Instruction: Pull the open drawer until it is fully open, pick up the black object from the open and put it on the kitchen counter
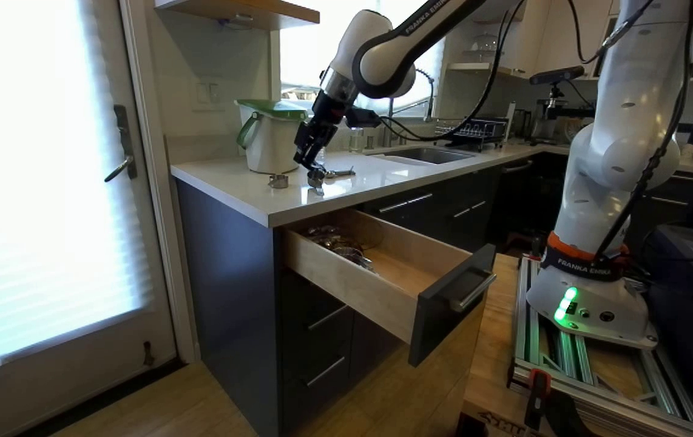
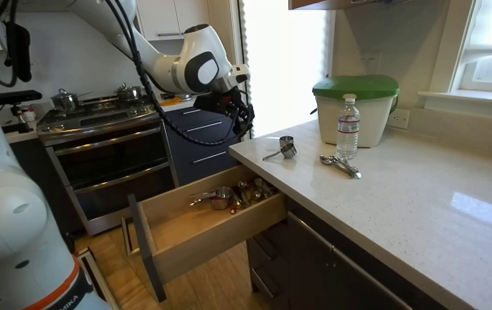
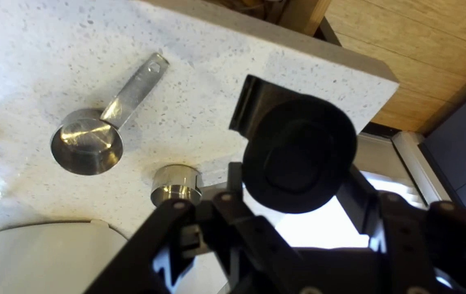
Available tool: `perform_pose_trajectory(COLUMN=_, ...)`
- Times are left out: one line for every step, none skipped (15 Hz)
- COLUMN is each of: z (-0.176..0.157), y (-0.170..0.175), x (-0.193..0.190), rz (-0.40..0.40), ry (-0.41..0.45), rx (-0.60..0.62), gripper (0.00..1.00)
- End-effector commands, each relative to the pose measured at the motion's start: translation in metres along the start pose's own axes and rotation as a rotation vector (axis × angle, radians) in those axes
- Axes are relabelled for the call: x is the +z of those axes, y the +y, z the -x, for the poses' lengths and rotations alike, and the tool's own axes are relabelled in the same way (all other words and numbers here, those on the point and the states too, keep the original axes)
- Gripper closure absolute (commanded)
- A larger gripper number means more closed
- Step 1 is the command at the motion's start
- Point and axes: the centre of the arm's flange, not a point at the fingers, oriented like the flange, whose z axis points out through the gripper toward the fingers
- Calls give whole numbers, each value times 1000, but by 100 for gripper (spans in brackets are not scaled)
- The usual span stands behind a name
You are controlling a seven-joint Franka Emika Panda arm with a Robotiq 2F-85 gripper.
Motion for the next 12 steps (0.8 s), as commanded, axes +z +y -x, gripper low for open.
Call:
perform_pose_trajectory(z=-35, y=-19, x=36, rz=86, ry=-55, rx=-66, gripper=66)
perform_pose_trajectory(z=-39, y=-22, x=43, rz=106, ry=-65, rx=-85, gripper=66)
perform_pose_trajectory(z=-44, y=-25, x=49, rz=121, ry=-78, rx=-105, gripper=66)
perform_pose_trajectory(z=-48, y=-28, x=55, rz=137, ry=-93, rx=-123, gripper=66)
perform_pose_trajectory(z=-51, y=-32, x=60, rz=144, ry=-107, rx=-140, gripper=66)
perform_pose_trajectory(z=-54, y=-35, x=66, rz=151, ry=-123, rx=-156, gripper=66)
perform_pose_trajectory(z=-56, y=-38, x=71, rz=155, ry=-135, rx=-172, gripper=66)
perform_pose_trajectory(z=-57, y=-41, x=76, rz=146, ry=-143, rx=-186, gripper=66)
perform_pose_trajectory(z=-58, y=-43, x=81, rz=144, ry=-148, rx=-190, gripper=66)
perform_pose_trajectory(z=-58, y=-43, x=89, rz=144, ry=-151, rx=-195, gripper=66)
perform_pose_trajectory(z=-58, y=-44, x=95, rz=142, ry=-153, rx=-198, gripper=66)
perform_pose_trajectory(z=-58, y=-44, x=100, rz=141, ry=-150, rx=-202, gripper=66)
